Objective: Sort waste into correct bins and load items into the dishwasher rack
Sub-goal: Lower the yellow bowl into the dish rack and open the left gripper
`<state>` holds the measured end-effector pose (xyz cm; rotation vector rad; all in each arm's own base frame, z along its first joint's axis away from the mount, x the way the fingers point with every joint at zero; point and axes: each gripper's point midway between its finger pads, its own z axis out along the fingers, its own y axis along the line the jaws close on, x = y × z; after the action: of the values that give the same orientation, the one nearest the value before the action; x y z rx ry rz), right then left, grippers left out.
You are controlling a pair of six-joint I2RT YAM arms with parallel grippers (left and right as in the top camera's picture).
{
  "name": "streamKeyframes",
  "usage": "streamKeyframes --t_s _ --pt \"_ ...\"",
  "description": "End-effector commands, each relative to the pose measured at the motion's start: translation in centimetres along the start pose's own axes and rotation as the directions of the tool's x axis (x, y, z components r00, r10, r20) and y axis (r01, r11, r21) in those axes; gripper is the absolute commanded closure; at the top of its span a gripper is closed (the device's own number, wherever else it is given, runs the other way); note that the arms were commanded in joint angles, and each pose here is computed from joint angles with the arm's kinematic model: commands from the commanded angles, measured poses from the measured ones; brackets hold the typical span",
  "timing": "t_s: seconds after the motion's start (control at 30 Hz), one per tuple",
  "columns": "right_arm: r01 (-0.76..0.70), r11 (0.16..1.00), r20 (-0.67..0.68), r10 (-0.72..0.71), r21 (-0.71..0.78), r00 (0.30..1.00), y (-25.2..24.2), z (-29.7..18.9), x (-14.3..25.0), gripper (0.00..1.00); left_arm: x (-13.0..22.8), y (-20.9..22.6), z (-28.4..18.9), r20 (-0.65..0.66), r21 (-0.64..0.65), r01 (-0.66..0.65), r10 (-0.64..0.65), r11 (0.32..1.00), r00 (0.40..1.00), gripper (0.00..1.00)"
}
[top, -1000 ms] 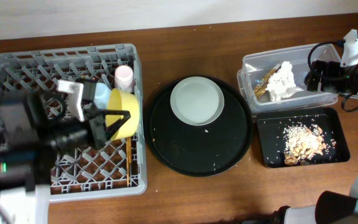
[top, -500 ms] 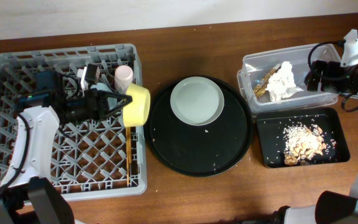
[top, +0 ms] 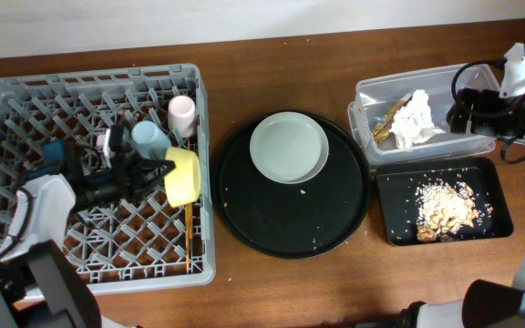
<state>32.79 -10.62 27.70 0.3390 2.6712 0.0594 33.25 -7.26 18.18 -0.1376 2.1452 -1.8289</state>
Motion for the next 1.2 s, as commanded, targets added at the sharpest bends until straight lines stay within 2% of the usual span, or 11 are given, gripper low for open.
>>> streamKeyframes --t_s 0.0,0.27,0.4,0.47,0.53,0.57,0.6,0.63,0.77,0.87,1.17 --pt "-0.009 1.0 0.021 0.009 0.013 1.0 -0.3 -0.6 -0.4 0.01 0.5 5.0 -1.1 0.003 -0.127 0.084 -0.084 0.988 0.996 0.99" --pt "-0.009 1.0 0.021 0.009 0.013 1.0 -0.3 -0.6 -0.4 0.01 -1.4 7.7 -8.0 0.203 -0.207 0.181 -0.139 0.961 0.969 0.52" --pt "-0.009 1.0 0.021 0.009 0.013 1.0 -0.3 -0.6 -0.4 0.01 -2.4 6.1 -9.2 0.233 -0.211 0.18 -0.13 0.961 0.964 0.51" --pt "-0.009 1.0 0.021 0.009 0.013 1.0 -0.3 -0.6 -0.4 0.01 -2.8 3.7 -9.1 0.227 -0.232 0.109 -0.055 0.967 0.972 0.53" --pt "-0.009 1.0 0.021 0.009 0.013 1.0 -0.3 -0.6 -0.4 0.01 -2.5 1.4 -8.4 0.189 -0.32 0.017 0.047 0.947 0.981 0.75" --pt "-0.009 1.0 0.021 0.009 0.013 1.0 -0.3 -0.6 -0.4 0.01 -2.1 1.0 -7.9 0.165 -0.396 -0.003 0.074 0.918 0.983 0.94" --pt "-0.009 1.0 0.021 0.009 0.013 1.0 -0.3 -0.6 -0.4 0.01 -1.7 0.9 -7.4 0.138 -0.476 -0.023 0.101 0.879 0.985 0.99" --pt "-0.009 1.0 0.021 0.009 0.013 1.0 -0.3 -0.6 -0.4 0.01 -1.4 0.9 -6.9 0.112 -0.529 -0.04 0.117 0.847 0.987 1.0" --pt "-0.009 1.0 0.021 0.009 0.013 1.0 -0.3 -0.6 -0.4 0.01 0.8 3.9 -4.1 -0.061 -0.79 -0.112 0.104 0.602 0.993 1.0" --pt "-0.009 1.0 0.021 0.009 0.013 1.0 -0.3 -0.6 -0.4 0.01 1.8 5.1 -2.6 -0.121 -0.84 -0.144 0.079 0.522 0.99 1.0" --pt "-0.009 1.0 0.021 0.009 0.013 1.0 -0.3 -0.6 -0.4 0.01 0.9 9.1 -7.7 -0.038 -0.987 -0.043 0.034 0.153 0.999 0.96"
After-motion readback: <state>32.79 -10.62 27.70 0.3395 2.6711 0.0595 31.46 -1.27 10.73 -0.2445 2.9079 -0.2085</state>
